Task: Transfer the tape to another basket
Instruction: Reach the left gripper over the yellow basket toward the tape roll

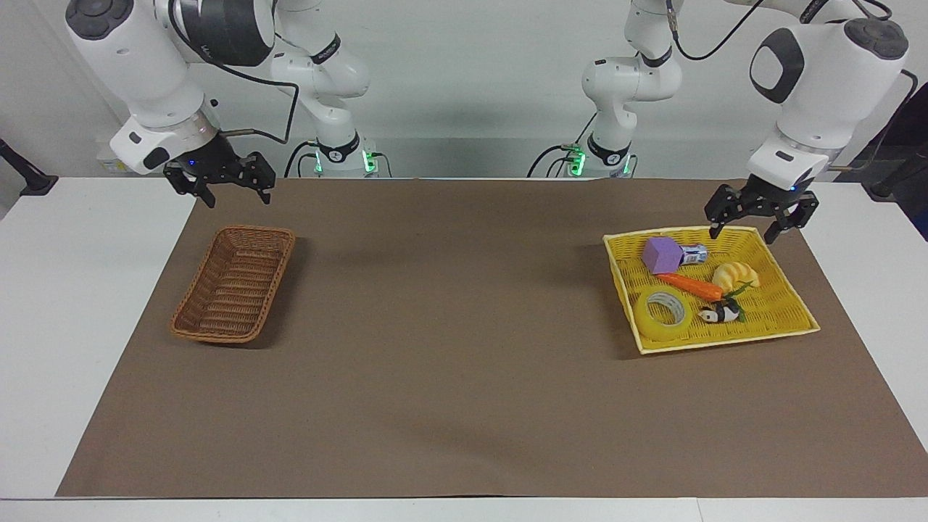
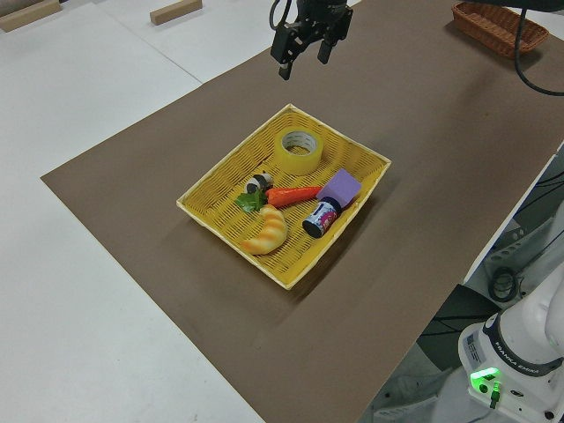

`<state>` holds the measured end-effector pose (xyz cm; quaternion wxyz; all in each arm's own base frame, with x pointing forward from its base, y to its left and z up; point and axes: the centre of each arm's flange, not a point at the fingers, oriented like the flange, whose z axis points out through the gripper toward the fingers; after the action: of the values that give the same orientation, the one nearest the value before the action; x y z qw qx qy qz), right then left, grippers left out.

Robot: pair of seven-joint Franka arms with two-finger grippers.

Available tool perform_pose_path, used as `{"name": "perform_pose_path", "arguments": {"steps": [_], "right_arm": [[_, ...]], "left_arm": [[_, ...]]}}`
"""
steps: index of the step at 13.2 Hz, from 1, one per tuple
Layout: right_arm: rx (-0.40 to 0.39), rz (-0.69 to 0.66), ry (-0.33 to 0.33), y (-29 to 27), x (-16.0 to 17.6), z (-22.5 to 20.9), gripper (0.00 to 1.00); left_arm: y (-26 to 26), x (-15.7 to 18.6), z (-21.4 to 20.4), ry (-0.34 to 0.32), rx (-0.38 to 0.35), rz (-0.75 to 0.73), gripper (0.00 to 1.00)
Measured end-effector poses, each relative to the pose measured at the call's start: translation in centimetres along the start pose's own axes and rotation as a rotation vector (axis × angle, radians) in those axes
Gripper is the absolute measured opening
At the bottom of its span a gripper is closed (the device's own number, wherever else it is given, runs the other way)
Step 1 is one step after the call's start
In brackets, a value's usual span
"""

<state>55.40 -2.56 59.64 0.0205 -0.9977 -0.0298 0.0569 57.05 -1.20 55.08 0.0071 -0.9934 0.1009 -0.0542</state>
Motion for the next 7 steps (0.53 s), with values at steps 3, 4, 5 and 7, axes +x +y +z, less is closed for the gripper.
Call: {"name": "perform_pose_path", "arguments": {"steps": [3, 4, 5, 7], "right_arm": [[0.023, 0.004, 0.004, 0.7, -0.1, 0.0, 1.0], [0.037, -0.003, 0.006, 0.5, -0.1, 0.0, 1.0], [0.05, -0.006, 0.007, 0.4, 0.0, -0.1, 1.0], [0.06, -0.007, 0.009, 0.3, 0.0, -0.1, 1.0]], "left_arm": [[0.1, -0.1, 3.2, 0.006, 0.001, 0.001, 1.0], [0.1, -0.1, 4.3, 0.018, 0.004, 0.001, 1.0], [0.0, -0.1, 5.4, 0.029, 0.006, 0.0, 1.0], [0.0, -0.2, 7.4, 0.031, 0.007, -0.001, 1.0]]}}
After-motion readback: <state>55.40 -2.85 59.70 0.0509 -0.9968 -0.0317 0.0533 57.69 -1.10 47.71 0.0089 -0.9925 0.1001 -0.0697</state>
